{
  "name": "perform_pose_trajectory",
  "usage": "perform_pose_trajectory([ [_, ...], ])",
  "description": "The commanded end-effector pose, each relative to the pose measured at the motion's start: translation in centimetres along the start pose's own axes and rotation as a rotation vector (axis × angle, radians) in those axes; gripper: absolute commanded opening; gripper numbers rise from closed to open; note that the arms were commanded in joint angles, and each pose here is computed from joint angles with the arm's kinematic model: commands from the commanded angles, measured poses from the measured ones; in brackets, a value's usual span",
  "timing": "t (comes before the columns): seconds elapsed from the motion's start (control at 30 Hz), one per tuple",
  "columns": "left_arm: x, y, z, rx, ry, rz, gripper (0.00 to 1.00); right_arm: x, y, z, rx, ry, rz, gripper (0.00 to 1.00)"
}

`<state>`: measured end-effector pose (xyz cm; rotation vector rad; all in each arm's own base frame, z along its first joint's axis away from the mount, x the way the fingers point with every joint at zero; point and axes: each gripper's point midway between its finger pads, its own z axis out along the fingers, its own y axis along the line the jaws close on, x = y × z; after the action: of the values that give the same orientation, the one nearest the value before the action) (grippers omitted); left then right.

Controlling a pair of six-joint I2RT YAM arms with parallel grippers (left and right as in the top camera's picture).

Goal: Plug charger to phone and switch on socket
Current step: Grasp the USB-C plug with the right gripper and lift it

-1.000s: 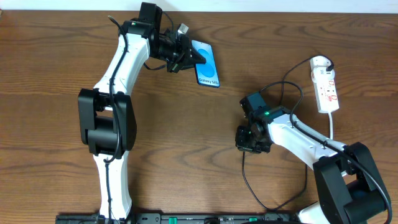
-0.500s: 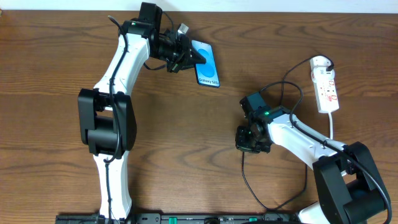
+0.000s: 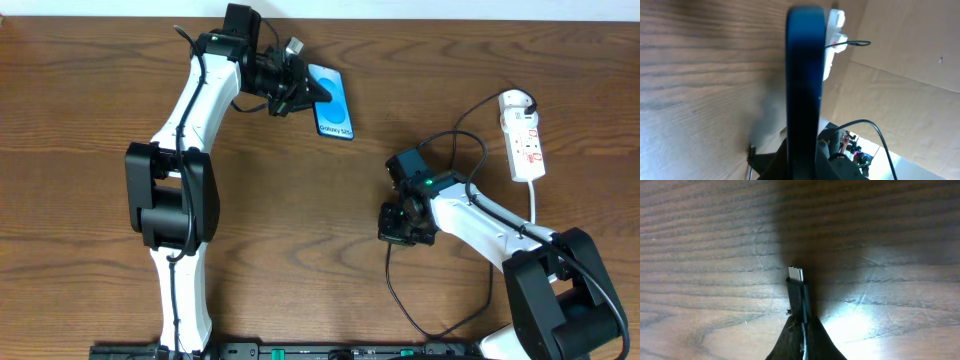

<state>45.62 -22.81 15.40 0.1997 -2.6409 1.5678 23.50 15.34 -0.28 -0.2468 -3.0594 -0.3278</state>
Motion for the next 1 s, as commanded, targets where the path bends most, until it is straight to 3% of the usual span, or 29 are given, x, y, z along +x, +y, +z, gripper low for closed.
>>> perform_pose_trajectory([
  [0.0,1.1,-5.6,-1.5,0.225,0.050,0.162,0.07,0.1,1.9,-0.3,-0.066,0.030,-0.060,0.02],
  [0.17,2.1,-8.9,-2.6,0.407,0.116,0.293,0.07,-0.7,4.5,-2.3,-0.191,0.041,-0.156,0.01],
  [0.37,2.0,-9.1,-2.7,0.415,0.112,0.316,0.07,-3.4,6.4,-5.6,-0.272,-0.007,-0.167,0.01],
  [0.53,2.0,-10.3,-3.2,0.462,0.116,0.399,0.07,-3.8,8.9,-8.0,-0.418,-0.027,-0.306,0.01],
  [0.83,0.4,-13.0,-4.1,0.483,0.101,0.406,0.07,-3.9,13.6,-14.0,-0.853,-0.060,-0.495,0.01],
  [0.97,0.1,-14.0,-4.5,0.489,0.087,0.428,0.07,-4.4,14.1,-16.0,-0.965,-0.092,-0.530,0.01],
])
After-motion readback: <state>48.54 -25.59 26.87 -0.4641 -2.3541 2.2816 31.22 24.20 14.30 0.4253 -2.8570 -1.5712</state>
